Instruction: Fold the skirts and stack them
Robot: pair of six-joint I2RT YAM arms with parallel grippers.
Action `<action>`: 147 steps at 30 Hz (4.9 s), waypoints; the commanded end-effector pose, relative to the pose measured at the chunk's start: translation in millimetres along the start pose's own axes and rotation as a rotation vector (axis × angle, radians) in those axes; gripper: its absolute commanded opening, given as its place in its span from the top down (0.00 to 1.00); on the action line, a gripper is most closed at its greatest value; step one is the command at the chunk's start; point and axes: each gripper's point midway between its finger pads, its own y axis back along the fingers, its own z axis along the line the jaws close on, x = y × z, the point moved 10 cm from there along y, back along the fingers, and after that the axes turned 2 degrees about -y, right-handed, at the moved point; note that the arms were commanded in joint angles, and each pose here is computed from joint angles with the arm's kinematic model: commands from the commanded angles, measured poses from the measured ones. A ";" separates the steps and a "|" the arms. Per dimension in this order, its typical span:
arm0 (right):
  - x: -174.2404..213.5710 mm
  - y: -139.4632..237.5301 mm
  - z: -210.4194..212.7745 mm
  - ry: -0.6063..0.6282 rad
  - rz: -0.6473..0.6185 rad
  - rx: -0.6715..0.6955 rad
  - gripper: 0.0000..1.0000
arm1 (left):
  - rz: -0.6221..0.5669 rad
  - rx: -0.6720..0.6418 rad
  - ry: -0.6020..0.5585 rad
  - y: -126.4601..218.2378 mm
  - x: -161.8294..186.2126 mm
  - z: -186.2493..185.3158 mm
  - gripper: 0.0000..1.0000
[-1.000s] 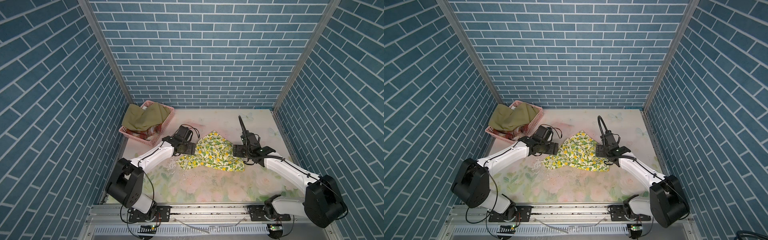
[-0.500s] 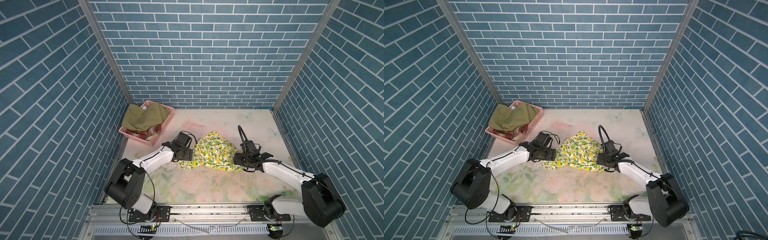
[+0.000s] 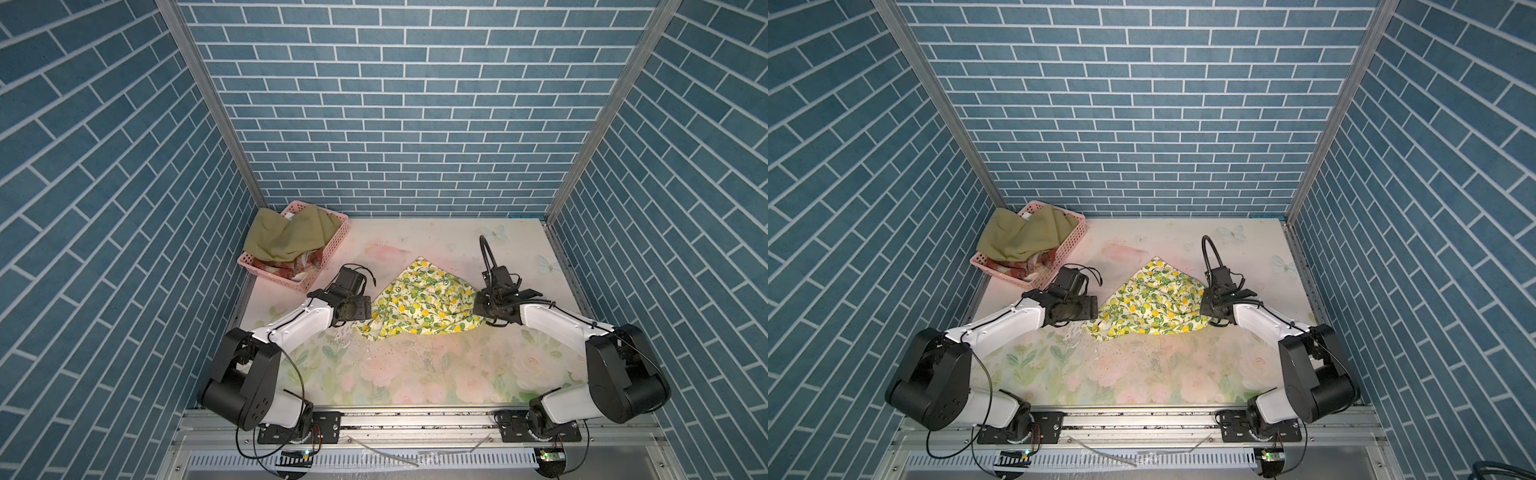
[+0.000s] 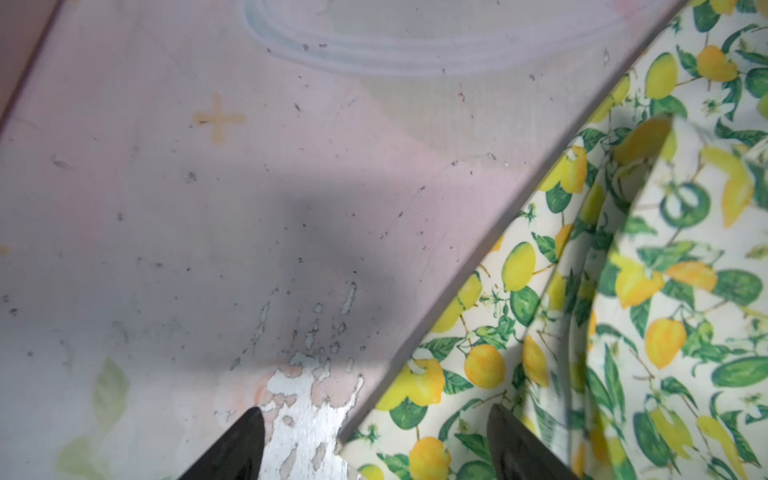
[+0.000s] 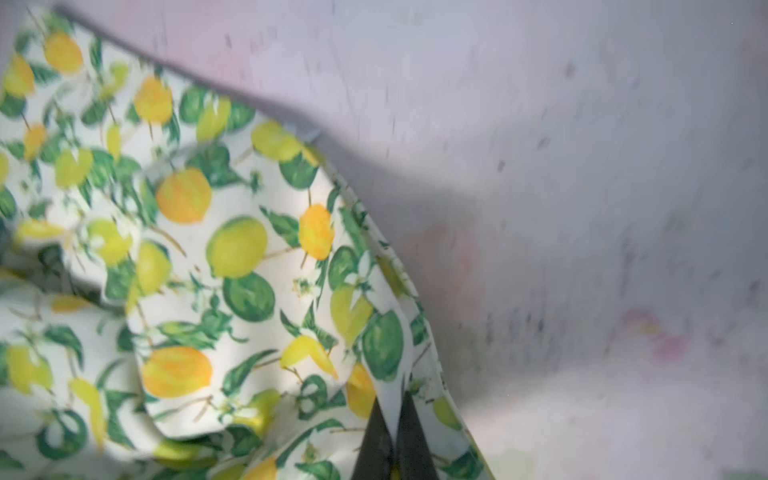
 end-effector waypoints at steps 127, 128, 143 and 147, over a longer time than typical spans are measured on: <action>128.5 43.5 64.5 0.582 -0.281 -0.031 1.00 | 0.169 0.181 0.067 -44.3 43.1 -8.8 0.53; 128.3 44.5 63.4 0.575 -0.284 -0.035 1.00 | 0.173 0.181 0.055 -44.8 44.5 -10.0 0.53; 100.3 87.4 20.1 0.447 -0.399 0.014 1.00 | 0.150 0.137 0.010 -45.3 37.5 -24.7 1.00; 84.9 111.0 1.9 0.396 -0.464 0.036 1.00 | 0.058 0.152 0.033 -28.4 8.2 -31.2 1.00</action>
